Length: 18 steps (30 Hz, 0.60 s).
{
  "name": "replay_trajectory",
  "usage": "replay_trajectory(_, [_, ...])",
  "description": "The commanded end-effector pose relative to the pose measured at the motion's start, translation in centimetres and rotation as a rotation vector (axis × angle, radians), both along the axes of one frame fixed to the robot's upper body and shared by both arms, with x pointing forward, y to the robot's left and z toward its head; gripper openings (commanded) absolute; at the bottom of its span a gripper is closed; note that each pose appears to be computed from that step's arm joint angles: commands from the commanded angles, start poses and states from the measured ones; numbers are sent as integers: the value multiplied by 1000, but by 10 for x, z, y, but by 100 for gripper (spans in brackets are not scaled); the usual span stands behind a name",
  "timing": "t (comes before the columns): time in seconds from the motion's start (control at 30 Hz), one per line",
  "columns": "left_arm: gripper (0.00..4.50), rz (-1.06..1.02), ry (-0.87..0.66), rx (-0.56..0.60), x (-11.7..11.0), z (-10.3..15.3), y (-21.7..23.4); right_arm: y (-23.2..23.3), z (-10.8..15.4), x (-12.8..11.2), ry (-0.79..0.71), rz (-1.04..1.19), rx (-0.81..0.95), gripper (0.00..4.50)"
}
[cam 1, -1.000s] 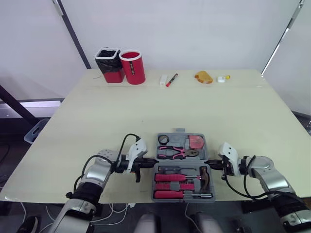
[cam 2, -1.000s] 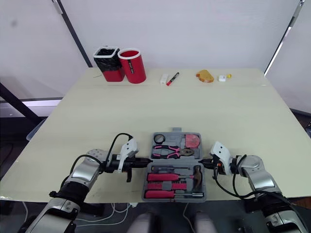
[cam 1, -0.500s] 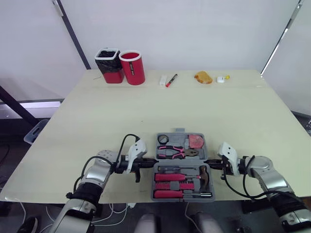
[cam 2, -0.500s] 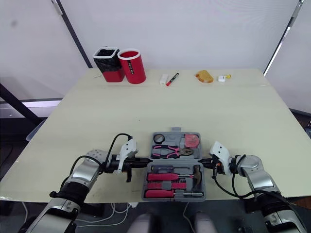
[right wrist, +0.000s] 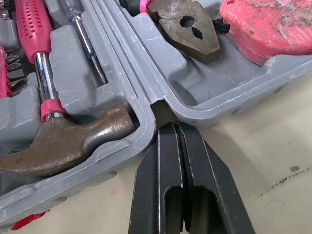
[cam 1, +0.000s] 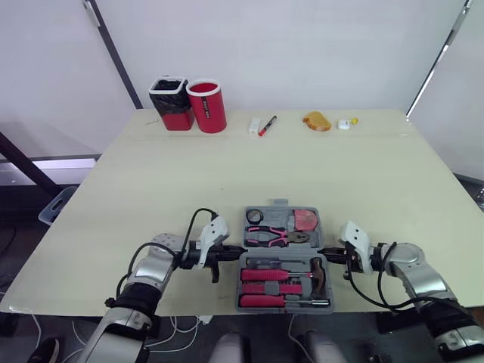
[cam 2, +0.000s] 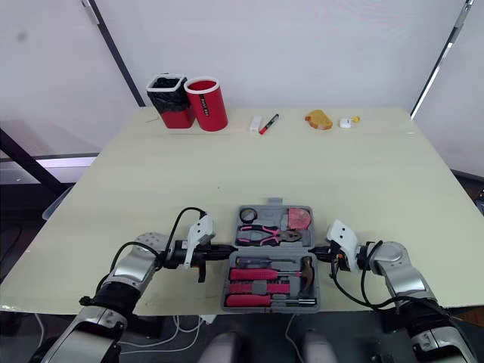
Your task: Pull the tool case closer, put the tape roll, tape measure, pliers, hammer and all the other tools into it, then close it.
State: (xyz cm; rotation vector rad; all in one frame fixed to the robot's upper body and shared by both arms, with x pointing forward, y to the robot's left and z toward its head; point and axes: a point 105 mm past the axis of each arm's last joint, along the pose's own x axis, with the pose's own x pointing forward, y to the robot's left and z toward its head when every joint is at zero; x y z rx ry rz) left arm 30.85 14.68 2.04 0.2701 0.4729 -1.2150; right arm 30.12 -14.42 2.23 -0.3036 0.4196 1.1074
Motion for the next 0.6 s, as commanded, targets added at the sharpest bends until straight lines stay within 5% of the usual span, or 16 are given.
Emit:
replay_trajectory(0.03, [4, 29, 37, 61, -5, -19, 2, 15, 16, 8, -82, 40, 39, 0])
replay_trajectory(0.6, [4, 38, 52, 79, -8, -22, 8, 20, 13, 8, -83, 44, 46, 0])
